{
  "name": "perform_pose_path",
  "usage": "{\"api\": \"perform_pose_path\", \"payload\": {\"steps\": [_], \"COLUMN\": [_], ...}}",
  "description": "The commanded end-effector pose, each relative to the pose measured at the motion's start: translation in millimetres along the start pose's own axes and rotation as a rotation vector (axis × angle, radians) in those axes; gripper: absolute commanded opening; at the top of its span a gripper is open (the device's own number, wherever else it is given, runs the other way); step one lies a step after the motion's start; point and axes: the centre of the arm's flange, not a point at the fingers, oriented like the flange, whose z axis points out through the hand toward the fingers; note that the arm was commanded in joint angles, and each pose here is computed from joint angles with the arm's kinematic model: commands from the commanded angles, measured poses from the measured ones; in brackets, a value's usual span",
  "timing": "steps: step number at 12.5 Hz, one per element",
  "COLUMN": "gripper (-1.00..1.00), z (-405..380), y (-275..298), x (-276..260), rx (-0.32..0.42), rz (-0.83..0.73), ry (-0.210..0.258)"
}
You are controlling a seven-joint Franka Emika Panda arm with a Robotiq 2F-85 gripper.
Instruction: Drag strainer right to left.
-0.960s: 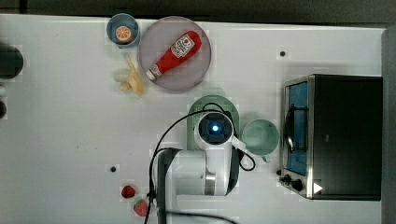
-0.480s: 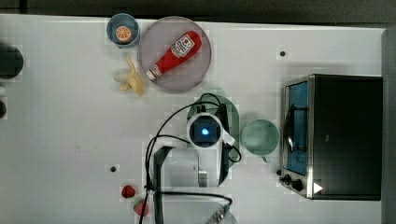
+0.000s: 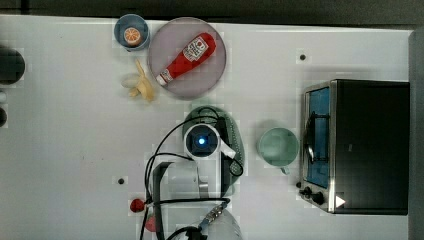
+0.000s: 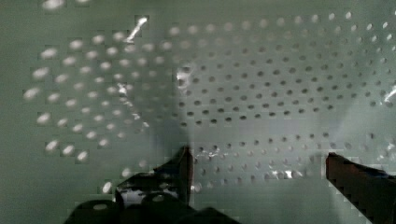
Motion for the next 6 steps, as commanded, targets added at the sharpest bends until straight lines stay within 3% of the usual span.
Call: {"api": "perform_pose_path", "payload": {"steps": [1,6], "gripper": [1.00,1.00], "z": [-23,-18], "y": [-12,-14], "x": [-19,-53], "rx": [0.057,0.036], "rz": [0.022,0.017], "ry": [0.001,-0.024]}}
